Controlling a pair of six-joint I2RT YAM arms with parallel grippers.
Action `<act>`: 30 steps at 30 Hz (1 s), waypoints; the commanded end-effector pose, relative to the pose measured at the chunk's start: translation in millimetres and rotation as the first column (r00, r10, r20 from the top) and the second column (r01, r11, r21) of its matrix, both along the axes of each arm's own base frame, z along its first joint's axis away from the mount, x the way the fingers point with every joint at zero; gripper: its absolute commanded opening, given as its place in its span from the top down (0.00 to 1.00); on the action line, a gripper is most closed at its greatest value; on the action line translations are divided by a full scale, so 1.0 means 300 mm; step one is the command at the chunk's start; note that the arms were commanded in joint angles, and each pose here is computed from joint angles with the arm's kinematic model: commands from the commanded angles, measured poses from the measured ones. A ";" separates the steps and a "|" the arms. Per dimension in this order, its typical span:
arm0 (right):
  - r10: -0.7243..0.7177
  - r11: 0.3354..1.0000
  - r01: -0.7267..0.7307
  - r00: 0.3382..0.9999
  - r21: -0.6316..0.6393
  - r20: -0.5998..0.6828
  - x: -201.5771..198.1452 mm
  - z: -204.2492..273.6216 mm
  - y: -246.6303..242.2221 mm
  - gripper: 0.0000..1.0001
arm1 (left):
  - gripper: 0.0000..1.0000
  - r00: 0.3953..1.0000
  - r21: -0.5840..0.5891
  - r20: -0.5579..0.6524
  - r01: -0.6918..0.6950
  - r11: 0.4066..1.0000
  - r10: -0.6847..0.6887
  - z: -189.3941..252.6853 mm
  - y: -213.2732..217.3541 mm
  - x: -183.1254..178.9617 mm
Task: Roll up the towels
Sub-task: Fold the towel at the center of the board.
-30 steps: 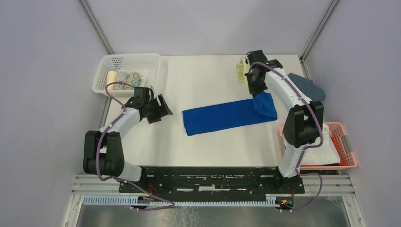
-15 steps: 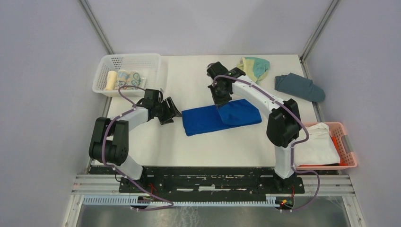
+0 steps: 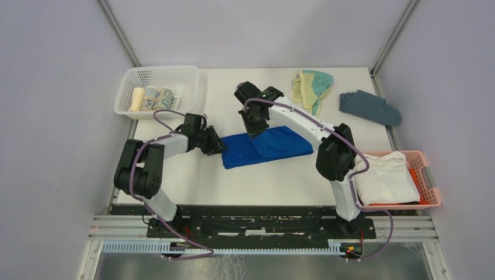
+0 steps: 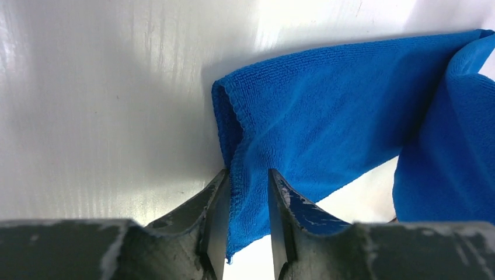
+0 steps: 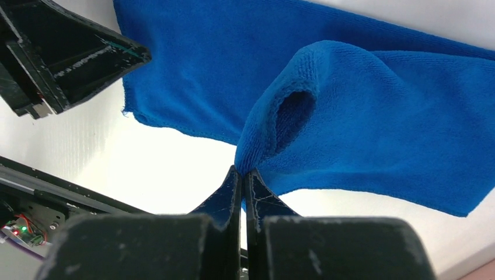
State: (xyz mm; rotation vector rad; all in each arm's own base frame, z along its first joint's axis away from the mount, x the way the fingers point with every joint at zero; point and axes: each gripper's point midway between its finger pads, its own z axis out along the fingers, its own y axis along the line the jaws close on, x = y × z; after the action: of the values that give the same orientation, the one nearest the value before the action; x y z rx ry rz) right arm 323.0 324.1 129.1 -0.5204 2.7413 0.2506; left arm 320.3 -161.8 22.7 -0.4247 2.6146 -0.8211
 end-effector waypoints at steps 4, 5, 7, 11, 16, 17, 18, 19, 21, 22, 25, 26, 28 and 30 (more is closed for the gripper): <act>-0.015 0.999 0.014 1.000 0.049 0.021 -0.006 0.039 0.105 0.95 | 0.67 1.000 -0.001 -0.014 -0.008 1.000 0.008 -0.022 -0.016 -0.012; -0.014 0.999 0.013 1.000 0.053 0.022 -0.009 0.041 0.118 0.95 | 0.68 1.000 0.000 -0.012 -0.008 1.000 0.008 -0.021 -0.016 -0.013; -0.012 0.998 0.011 1.000 0.061 0.022 -0.014 0.040 0.140 0.95 | 0.68 1.000 0.003 -0.013 -0.007 1.000 0.007 -0.022 -0.016 -0.016; -0.005 0.997 0.003 1.000 0.071 0.025 -0.022 0.037 0.178 0.94 | 0.69 1.000 0.007 -0.010 -0.006 1.000 0.006 -0.021 -0.016 -0.016; -0.005 0.998 0.004 1.000 0.069 0.019 -0.021 0.004 0.205 0.93 | 0.69 1.000 0.008 -0.013 -0.004 1.000 0.004 -0.023 -0.018 -0.020; -0.007 0.998 0.006 1.000 0.068 0.017 -0.020 -0.007 0.211 0.93 | 0.69 1.000 0.009 -0.012 -0.004 1.000 0.004 -0.023 -0.019 -0.020; -0.011 0.997 0.010 1.000 0.070 0.014 -0.018 -0.018 0.216 0.93 | 0.69 1.000 0.009 -0.012 -0.004 1.000 0.004 -0.022 -0.019 -0.021; -0.013 0.997 0.012 1.000 0.072 0.008 -0.018 -0.030 0.221 0.93 | 0.69 1.000 0.009 -0.013 -0.002 1.000 0.002 -0.023 -0.020 -0.022; -0.015 0.996 0.015 1.000 0.083 -0.002 -0.016 -0.047 0.235 0.93 | 0.69 1.000 0.009 -0.011 -0.002 1.000 0.002 -0.022 -0.021 -0.022; -0.018 0.996 0.019 1.000 0.090 -0.005 -0.015 -0.053 0.242 0.92 | 0.70 1.000 0.009 -0.013 -0.001 1.000 0.001 -0.023 -0.021 -0.023; -0.022 0.993 0.023 1.000 0.116 -0.013 -0.012 -0.069 0.266 0.92 | 0.70 1.000 0.011 -0.012 0.000 1.000 0.000 -0.023 -0.022 -0.026; -0.025 0.993 0.026 1.000 0.119 -0.015 -0.011 -0.074 0.270 0.92 | 0.70 1.000 0.013 -0.012 0.001 1.000 0.000 -0.023 -0.021 -0.028; -0.028 0.992 0.030 0.999 0.125 -0.016 -0.008 -0.075 0.275 0.92 | 0.70 1.000 0.017 -0.012 0.000 1.000 0.000 -0.023 -0.020 -0.029; -0.031 0.990 0.032 0.999 0.134 -0.011 -0.007 -0.065 0.280 0.92 | 0.71 1.000 0.019 -0.011 0.001 1.000 0.000 -0.024 -0.020 -0.028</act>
State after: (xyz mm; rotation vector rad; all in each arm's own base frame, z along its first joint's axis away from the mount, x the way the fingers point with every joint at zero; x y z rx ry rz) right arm 314.4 390.8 94.7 -0.4837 2.7682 0.3358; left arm 312.8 -169.6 18.9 -0.4065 2.6329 -0.8267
